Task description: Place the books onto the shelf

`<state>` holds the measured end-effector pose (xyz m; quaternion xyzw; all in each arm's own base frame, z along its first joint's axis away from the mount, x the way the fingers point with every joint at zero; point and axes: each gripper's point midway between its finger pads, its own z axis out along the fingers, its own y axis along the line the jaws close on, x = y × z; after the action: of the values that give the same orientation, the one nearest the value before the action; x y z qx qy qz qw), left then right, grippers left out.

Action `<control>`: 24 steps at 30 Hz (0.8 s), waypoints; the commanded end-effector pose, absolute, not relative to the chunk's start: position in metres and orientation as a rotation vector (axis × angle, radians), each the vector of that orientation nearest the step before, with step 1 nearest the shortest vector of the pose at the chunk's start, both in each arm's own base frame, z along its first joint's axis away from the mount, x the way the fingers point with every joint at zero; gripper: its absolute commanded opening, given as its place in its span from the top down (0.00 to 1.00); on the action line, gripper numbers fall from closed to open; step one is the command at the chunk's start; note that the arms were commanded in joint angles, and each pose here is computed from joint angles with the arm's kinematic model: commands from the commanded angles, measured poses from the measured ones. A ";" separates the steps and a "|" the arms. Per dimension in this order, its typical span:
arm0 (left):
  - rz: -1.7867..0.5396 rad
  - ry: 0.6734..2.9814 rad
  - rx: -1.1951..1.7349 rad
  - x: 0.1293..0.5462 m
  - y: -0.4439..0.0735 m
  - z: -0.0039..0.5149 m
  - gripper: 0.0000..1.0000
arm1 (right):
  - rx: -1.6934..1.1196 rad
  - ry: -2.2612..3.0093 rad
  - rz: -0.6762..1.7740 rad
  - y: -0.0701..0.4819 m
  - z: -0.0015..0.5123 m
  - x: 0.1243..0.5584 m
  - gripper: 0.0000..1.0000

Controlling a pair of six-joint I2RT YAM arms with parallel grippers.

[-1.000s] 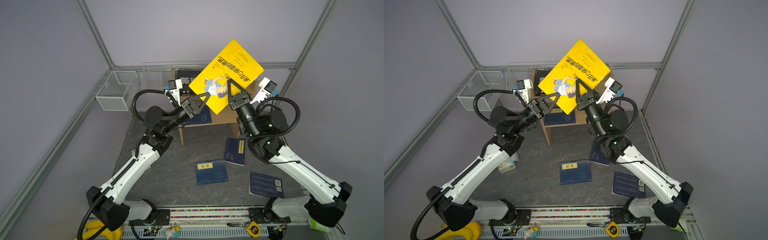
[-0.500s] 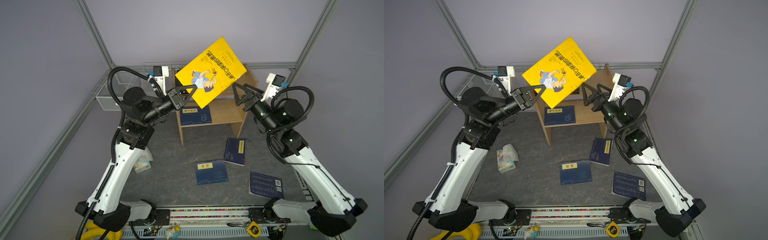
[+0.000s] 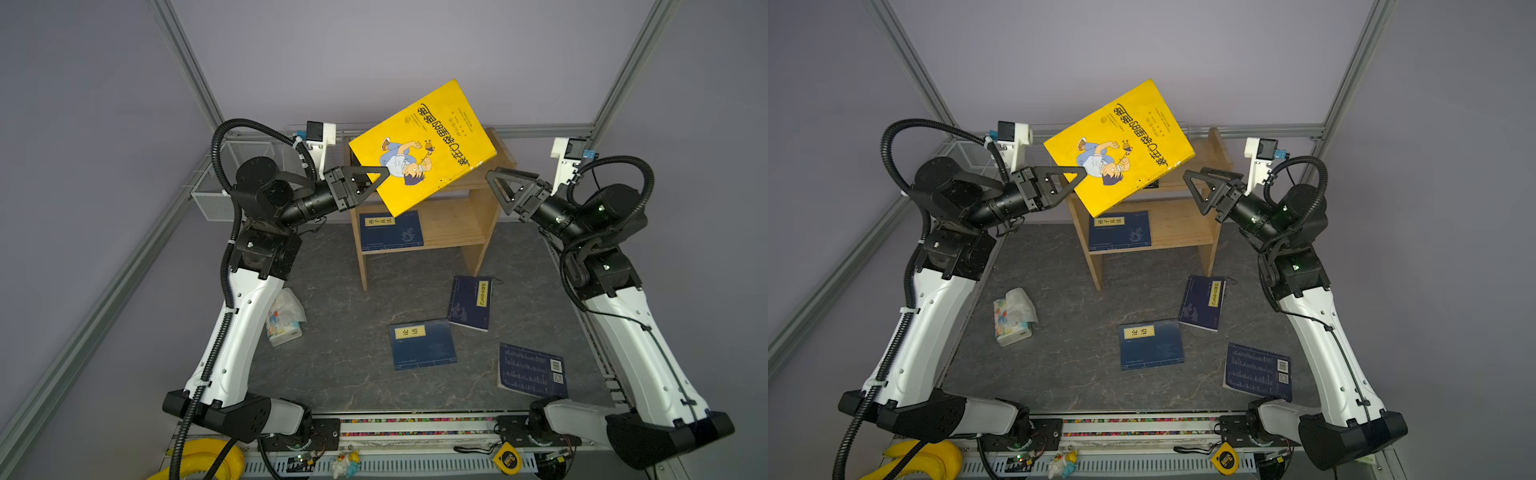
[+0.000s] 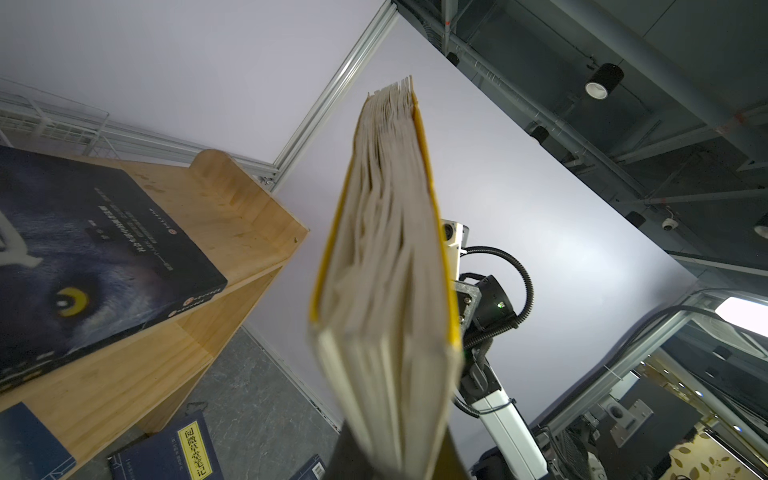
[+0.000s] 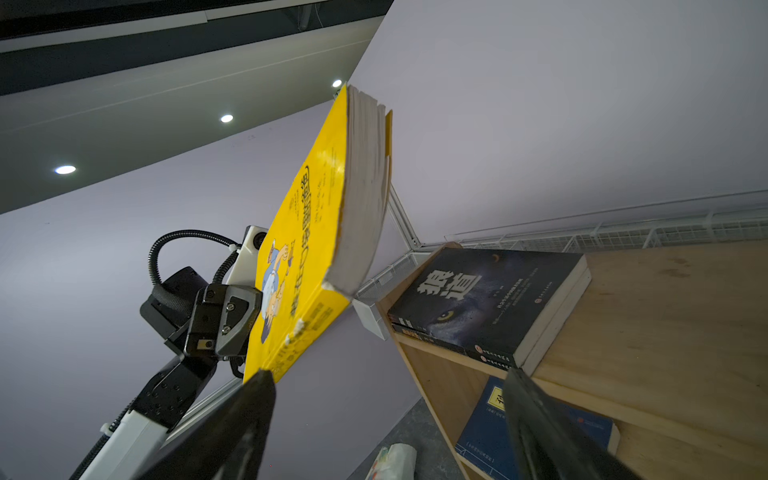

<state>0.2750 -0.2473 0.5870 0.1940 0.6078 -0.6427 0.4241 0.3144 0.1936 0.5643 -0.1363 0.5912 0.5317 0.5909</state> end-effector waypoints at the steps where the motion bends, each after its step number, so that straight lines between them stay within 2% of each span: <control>1: -1.633 1.416 0.591 0.253 -0.245 0.610 1.00 | -0.409 1.331 1.391 0.204 0.579 0.301 0.11; 6: -1.605 1.443 0.605 0.255 -0.246 0.602 1.00 | -0.425 1.313 1.482 0.208 0.588 0.301 0.10; 16: -1.556 1.454 0.582 0.260 -0.243 0.598 1.00 | -0.442 1.257 1.479 0.200 0.604 0.272 0.08; 24: -1.547 1.443 0.577 0.257 -0.241 0.599 1.00 | -0.456 1.249 1.476 0.198 0.604 0.260 0.00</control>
<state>0.2620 -0.2473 0.5861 0.2272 0.6026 -0.6383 0.4217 0.2855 0.2016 0.5872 -0.1657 0.5569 0.6184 0.5292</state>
